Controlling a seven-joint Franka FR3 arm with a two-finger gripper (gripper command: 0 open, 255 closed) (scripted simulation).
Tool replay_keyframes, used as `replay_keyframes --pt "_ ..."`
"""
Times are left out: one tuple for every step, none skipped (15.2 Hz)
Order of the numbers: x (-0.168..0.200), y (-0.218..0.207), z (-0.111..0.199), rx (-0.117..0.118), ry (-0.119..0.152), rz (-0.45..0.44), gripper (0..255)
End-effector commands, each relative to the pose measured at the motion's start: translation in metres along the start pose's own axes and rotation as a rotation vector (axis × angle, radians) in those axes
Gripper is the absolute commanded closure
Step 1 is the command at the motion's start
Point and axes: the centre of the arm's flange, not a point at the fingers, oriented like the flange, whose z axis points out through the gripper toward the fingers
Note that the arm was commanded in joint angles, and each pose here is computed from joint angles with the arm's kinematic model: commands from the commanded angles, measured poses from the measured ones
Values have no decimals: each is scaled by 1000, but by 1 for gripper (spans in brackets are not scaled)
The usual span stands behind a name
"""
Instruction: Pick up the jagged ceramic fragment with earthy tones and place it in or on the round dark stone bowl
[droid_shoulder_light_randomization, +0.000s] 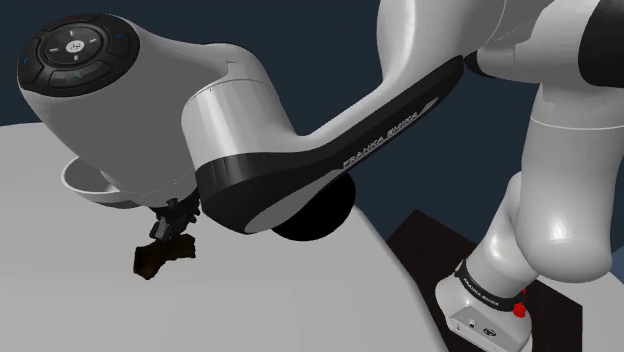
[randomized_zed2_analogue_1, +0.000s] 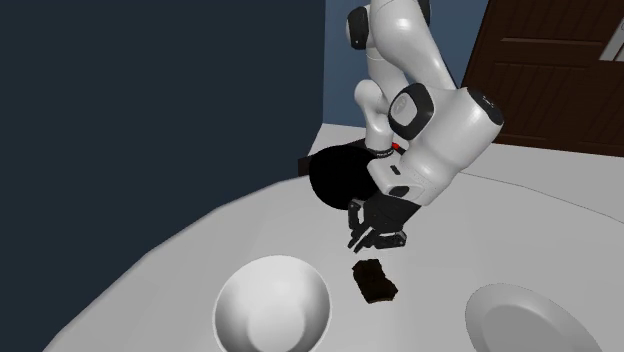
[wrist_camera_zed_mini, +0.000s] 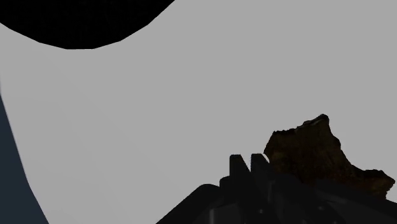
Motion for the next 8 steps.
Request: replay_keyframes --pt "0 0 0 0 0 0 255" --pt "0 0 0 0 0 0 255" --pt "0 0 0 0 0 0 255" --pt "0 0 0 0 0 0 255" --pt "0 0 0 0 0 0 255" --pt "0 0 0 0 0 0 255" --pt "0 0 0 0 0 0 0" --pt "6 7 2 122 11 -151 0"
